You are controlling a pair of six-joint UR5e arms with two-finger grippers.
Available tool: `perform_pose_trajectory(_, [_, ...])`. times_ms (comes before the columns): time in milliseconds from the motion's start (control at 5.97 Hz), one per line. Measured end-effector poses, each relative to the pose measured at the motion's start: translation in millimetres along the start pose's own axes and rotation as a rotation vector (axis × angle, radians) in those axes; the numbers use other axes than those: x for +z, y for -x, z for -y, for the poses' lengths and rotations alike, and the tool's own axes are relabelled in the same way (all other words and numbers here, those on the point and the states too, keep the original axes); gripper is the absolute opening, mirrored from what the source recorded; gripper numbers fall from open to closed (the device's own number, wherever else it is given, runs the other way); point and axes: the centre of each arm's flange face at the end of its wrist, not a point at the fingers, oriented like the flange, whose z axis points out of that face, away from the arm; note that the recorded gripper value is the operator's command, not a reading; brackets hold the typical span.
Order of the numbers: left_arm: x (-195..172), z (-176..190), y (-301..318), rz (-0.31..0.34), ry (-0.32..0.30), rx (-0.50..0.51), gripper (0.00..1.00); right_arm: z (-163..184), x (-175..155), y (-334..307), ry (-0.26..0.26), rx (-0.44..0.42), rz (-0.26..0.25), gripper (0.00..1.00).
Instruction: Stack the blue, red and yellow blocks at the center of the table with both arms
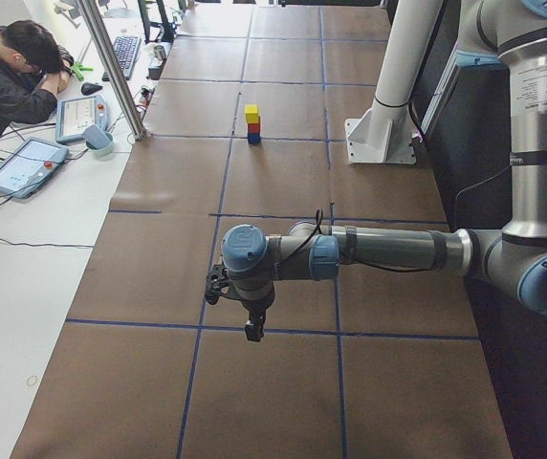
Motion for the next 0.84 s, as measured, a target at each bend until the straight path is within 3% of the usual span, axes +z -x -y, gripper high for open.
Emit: perform_pose_trajectory(838, [-9.7, -2.7, -9.4, 0.012, -0.021, 0.028, 1.0, 0.1, 0.0, 0.9, 0.0, 0.0, 0.009, 1.0])
